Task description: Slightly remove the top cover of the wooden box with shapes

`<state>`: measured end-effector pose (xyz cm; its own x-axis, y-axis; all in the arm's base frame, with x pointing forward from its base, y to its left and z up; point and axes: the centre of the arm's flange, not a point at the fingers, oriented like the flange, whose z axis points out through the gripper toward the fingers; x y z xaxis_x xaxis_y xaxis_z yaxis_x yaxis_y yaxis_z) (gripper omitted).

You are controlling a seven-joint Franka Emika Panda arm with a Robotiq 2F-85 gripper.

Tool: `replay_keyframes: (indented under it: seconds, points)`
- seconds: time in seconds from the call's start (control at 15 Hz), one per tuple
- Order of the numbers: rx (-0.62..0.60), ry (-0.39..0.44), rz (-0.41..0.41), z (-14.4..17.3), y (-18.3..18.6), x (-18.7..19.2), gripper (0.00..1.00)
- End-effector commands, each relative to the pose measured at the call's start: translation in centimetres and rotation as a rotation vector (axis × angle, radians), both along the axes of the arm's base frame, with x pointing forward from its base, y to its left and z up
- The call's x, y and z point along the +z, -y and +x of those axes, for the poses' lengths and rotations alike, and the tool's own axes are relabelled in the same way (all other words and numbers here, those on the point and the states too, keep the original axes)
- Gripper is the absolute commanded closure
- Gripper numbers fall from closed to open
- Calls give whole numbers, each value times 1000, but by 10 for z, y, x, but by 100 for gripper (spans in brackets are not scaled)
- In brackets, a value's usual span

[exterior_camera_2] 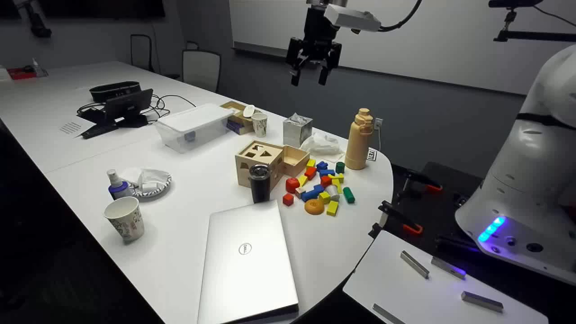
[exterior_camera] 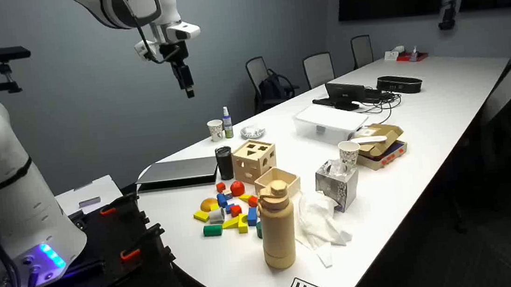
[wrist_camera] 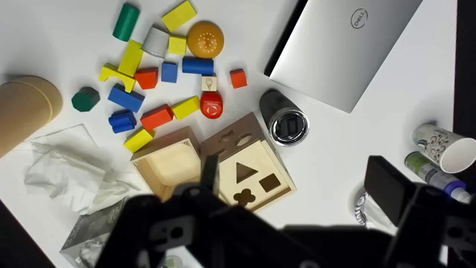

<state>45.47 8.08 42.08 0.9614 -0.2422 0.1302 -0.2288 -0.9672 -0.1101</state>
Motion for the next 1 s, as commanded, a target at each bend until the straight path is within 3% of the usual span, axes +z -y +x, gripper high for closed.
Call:
replay_keyframes:
  seconds: [0.0, 0.27, 0.47, 0.93]
  points:
    - [1, 0, 0, 0, 0, 0, 0]
    - [1, 0, 0, 0, 0, 0, 0]
    - [-104, -14, 54, 37, 23, -13, 0]
    - [-352, -66, 79, 119, 69, -112, 0]
